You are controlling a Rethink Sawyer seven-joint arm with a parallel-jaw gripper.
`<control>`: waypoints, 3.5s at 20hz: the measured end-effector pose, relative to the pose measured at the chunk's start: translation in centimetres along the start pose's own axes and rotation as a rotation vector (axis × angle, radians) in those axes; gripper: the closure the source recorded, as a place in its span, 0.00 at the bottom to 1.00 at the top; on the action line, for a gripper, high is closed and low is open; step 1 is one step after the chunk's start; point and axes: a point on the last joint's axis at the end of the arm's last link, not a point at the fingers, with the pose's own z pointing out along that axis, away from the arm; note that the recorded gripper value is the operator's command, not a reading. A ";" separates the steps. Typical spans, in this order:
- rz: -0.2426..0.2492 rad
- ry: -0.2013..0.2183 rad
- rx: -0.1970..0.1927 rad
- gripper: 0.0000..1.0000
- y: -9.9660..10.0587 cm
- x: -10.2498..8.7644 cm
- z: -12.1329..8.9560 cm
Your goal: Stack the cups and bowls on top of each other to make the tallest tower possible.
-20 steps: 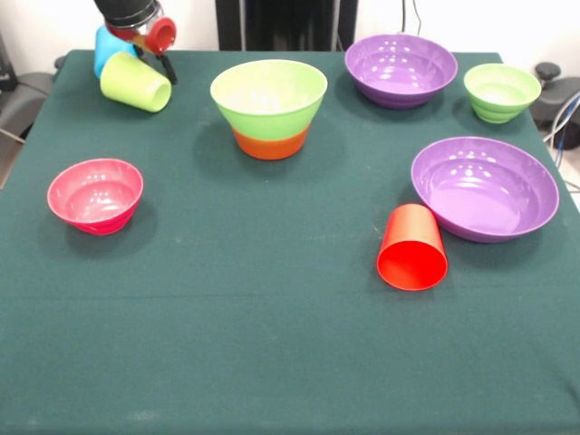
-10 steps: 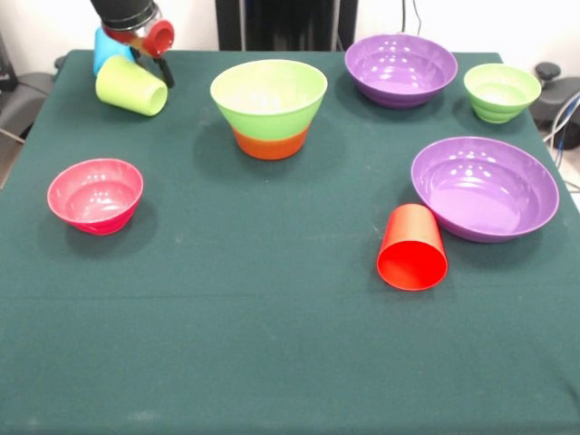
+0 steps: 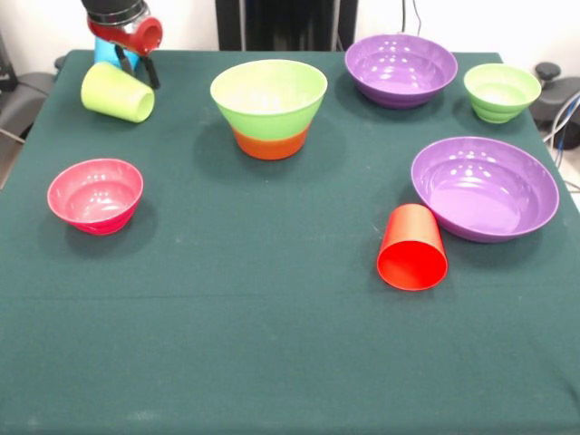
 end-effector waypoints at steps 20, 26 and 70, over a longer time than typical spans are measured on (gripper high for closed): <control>-0.001 -0.050 0.021 0.00 -0.6 -1.4 -2.0; 0.050 -0.077 0.038 0.00 -3.6 -2.3 -3.6; 0.084 -0.079 -0.026 0.00 -3.2 -5.8 0.3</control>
